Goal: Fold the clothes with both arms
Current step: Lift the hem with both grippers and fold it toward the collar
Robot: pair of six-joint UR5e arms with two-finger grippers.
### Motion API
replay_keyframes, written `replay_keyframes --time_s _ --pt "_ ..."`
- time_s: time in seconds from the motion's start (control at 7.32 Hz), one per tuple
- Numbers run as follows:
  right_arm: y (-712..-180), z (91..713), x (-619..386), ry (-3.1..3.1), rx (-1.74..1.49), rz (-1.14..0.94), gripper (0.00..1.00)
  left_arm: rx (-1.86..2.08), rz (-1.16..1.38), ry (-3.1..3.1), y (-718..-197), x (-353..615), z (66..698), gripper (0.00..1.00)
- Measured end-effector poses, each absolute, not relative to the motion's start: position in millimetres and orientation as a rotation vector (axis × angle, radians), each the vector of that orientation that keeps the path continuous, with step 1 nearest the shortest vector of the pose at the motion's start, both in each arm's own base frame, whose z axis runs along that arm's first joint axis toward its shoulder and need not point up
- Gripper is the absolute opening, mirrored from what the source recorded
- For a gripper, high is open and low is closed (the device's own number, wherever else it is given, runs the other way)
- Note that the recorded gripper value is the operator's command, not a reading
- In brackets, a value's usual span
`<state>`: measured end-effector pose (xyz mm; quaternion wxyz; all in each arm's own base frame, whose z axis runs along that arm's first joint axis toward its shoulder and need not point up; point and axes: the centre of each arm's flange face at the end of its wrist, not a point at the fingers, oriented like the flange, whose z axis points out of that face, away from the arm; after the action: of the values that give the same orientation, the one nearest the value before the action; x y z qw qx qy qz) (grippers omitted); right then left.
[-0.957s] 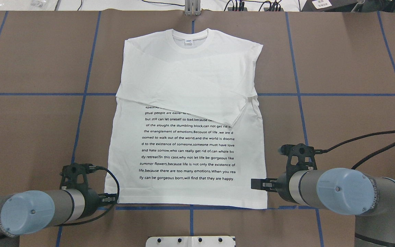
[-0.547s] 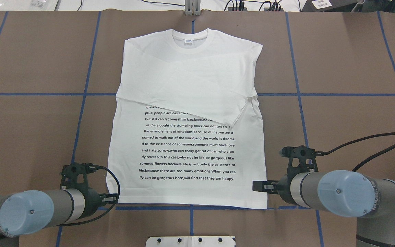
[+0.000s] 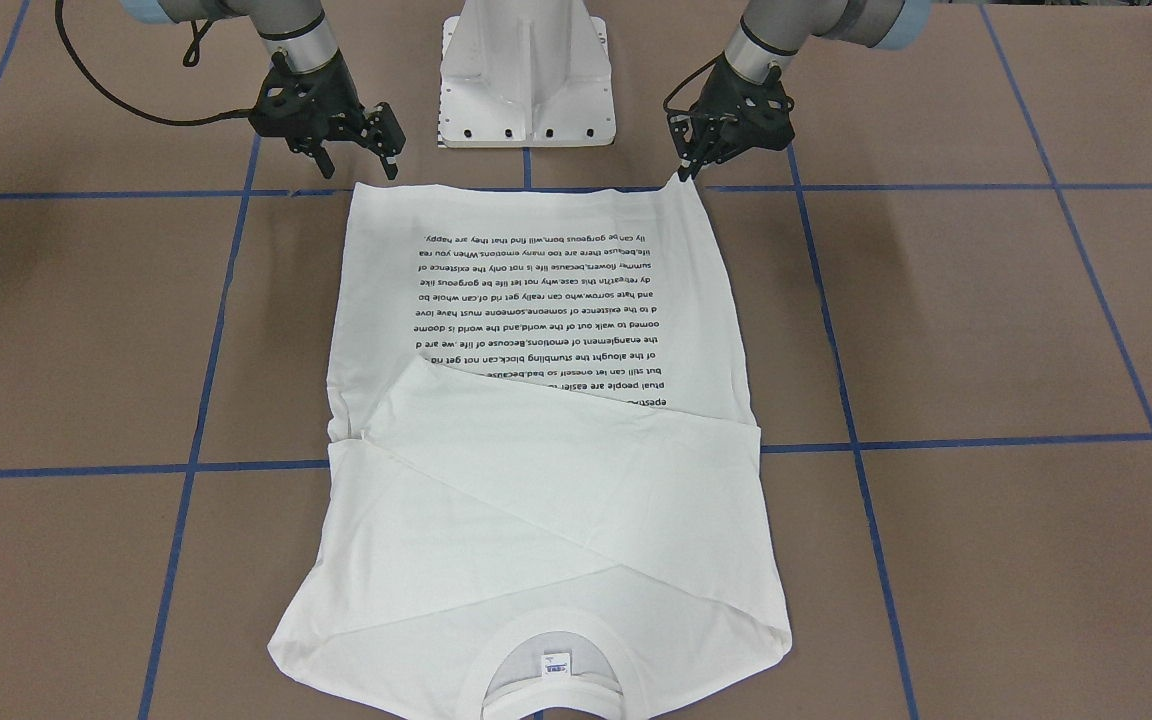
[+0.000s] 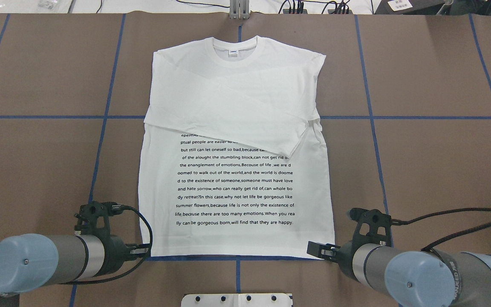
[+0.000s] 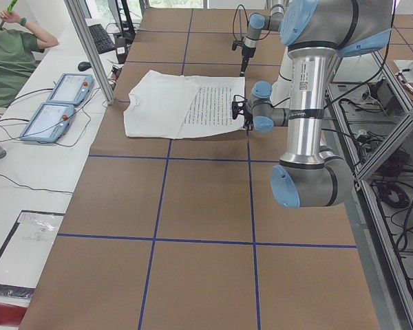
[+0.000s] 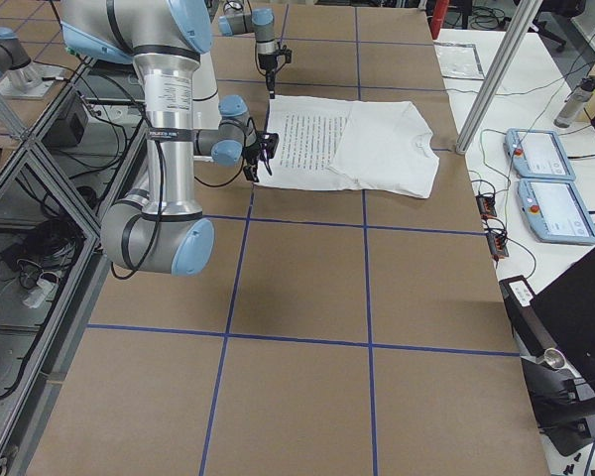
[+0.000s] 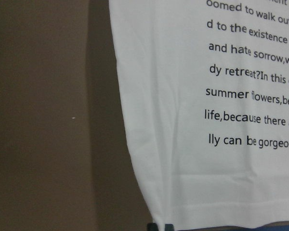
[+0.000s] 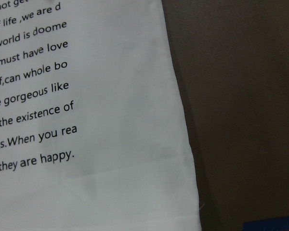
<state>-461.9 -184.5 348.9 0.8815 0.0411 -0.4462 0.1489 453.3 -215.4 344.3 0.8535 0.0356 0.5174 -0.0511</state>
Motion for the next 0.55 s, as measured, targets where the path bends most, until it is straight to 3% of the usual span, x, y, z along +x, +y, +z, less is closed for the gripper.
replay_keyframes --time_s 0.14,0.55 --pt "-175.5 349.0 -466.7 -0.934 0.082 0.355 0.74 0.072 -0.108 1.094 -215.2 453.1 342.3 0.0" --pt "-172.9 351.0 -469.2 -0.933 0.072 0.446 0.74 0.069 -0.111 1.099 -215.3 452.9 341.0 0.0"
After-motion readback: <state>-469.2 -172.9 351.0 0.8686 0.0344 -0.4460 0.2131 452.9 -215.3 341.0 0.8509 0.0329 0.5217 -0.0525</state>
